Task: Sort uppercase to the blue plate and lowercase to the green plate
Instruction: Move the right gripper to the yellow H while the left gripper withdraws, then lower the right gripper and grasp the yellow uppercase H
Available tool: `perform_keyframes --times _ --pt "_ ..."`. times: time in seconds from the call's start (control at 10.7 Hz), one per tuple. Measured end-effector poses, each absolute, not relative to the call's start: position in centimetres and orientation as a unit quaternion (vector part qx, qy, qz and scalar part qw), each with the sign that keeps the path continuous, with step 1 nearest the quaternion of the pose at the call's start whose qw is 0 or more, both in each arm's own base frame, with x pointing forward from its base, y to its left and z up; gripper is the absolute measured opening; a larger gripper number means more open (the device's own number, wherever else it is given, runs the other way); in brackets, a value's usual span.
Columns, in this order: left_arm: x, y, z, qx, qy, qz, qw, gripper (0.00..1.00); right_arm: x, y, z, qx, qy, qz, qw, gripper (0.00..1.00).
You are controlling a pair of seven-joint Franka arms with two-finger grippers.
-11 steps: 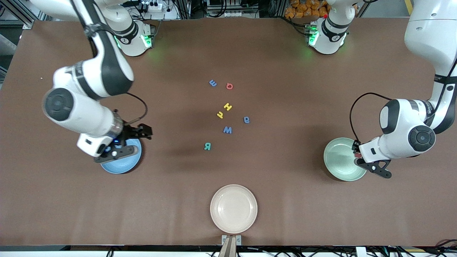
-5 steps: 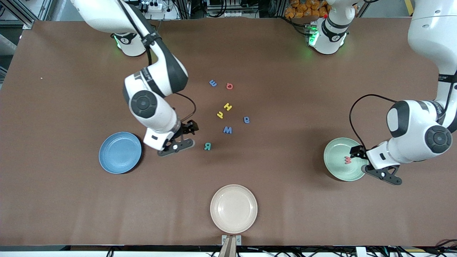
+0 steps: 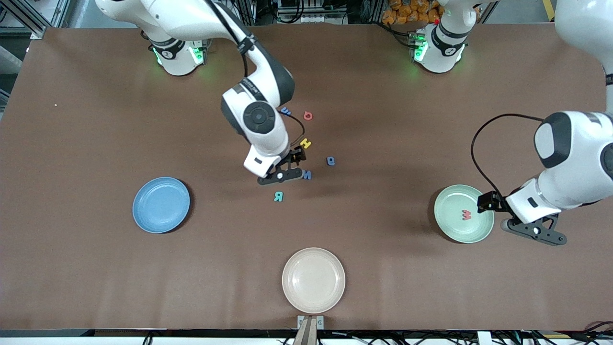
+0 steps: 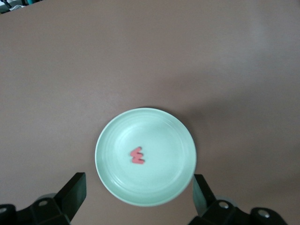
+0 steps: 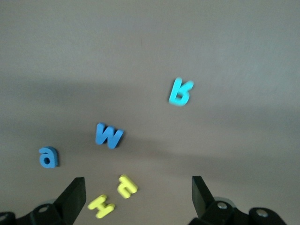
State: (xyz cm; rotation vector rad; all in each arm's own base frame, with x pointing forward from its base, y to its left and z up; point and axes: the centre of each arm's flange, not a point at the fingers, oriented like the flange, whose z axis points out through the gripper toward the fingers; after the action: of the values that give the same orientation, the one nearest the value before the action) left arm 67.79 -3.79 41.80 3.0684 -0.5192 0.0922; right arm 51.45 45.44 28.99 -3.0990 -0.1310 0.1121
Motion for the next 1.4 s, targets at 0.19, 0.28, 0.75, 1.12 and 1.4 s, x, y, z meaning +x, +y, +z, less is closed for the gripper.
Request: perform_keyframes --times 0.19,0.28,0.75,1.12,1.4 --pt "66.5 -5.1 44.9 0.985 -0.167 0.025 0.019 1.0 50.0 46.5 27.6 -0.998 0.042 0.046 0.006 1.0" --pt "66.0 -5.6 46.1 0.985 -0.168 0.027 0.024 1.0 49.0 46.9 26.8 -0.996 0.078 0.053 -0.003 1.0" --pt "63.6 -6.1 51.5 0.985 -0.171 0.031 0.019 1.0 42.5 49.9 21.7 -0.962 0.27 0.028 0.01 1.0" --pt "62.5 -10.5 52.8 0.987 -0.158 0.032 0.027 1.0 40.6 49.7 17.6 -0.945 0.326 0.018 0.023 1.0" --pt "61.0 -16.8 52.7 0.987 -0.156 0.021 0.037 1.0 40.4 49.9 16.6 -0.942 0.335 0.015 0.027 1.0"
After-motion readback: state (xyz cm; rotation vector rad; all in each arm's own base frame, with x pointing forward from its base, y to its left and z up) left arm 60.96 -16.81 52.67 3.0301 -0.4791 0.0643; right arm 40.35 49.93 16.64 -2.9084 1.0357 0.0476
